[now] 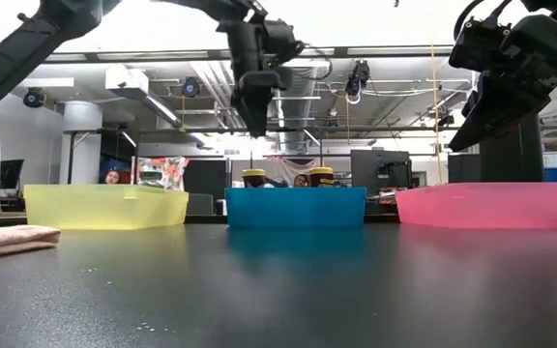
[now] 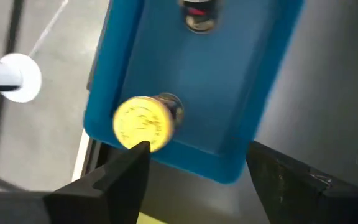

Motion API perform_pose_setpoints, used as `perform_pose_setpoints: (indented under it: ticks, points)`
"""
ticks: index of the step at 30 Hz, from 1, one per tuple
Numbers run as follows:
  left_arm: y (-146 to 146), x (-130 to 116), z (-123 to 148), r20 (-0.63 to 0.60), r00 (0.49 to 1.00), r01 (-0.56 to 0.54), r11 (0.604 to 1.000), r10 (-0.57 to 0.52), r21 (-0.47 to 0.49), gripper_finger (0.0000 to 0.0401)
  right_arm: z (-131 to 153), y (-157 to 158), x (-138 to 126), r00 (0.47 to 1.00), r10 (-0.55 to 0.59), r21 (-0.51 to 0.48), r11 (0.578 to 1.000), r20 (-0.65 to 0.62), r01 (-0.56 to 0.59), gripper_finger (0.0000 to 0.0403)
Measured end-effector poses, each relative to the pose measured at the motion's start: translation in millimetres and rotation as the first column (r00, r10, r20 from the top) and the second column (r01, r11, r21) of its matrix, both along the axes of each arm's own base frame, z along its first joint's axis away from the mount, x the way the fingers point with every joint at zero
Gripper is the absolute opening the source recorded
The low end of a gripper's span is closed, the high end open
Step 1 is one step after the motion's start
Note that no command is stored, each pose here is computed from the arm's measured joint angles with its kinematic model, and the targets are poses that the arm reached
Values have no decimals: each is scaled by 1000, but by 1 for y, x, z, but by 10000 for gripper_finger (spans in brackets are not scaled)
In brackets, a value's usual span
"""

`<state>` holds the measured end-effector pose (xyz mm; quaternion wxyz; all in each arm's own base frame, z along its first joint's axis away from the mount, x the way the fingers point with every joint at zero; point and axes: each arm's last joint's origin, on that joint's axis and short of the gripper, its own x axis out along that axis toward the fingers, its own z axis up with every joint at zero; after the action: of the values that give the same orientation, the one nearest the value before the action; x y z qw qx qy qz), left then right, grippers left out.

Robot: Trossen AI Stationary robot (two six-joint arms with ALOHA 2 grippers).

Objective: Sort spices by type
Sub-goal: Put the brown seasoning bottle into the pink bin

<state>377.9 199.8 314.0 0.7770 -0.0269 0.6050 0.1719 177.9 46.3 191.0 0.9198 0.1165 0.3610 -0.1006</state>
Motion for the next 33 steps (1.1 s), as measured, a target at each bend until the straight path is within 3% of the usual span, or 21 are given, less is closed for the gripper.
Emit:
perform_pose_setpoints:
  ticks: [5,10,17,25,33]
  points:
    - [-55,12,-5,-62,992,113,990,-107,86,230,0,0,0,1000,-23,25,999,6,23,13]
    - [-100,5,-5,8,983,182,977,-184,107,213,-1,3,0,999,-50,29,998,11,50,13]
    - [-160,-35,-13,154,974,148,982,-165,116,200,-2,11,3,997,-56,-19,998,52,57,13]
    - [-232,-89,-30,379,901,90,944,-214,319,196,7,9,9,977,-140,-60,987,162,151,13]
    - [-258,-127,-33,502,848,36,964,-170,264,196,32,13,17,966,-119,-53,989,230,135,13]
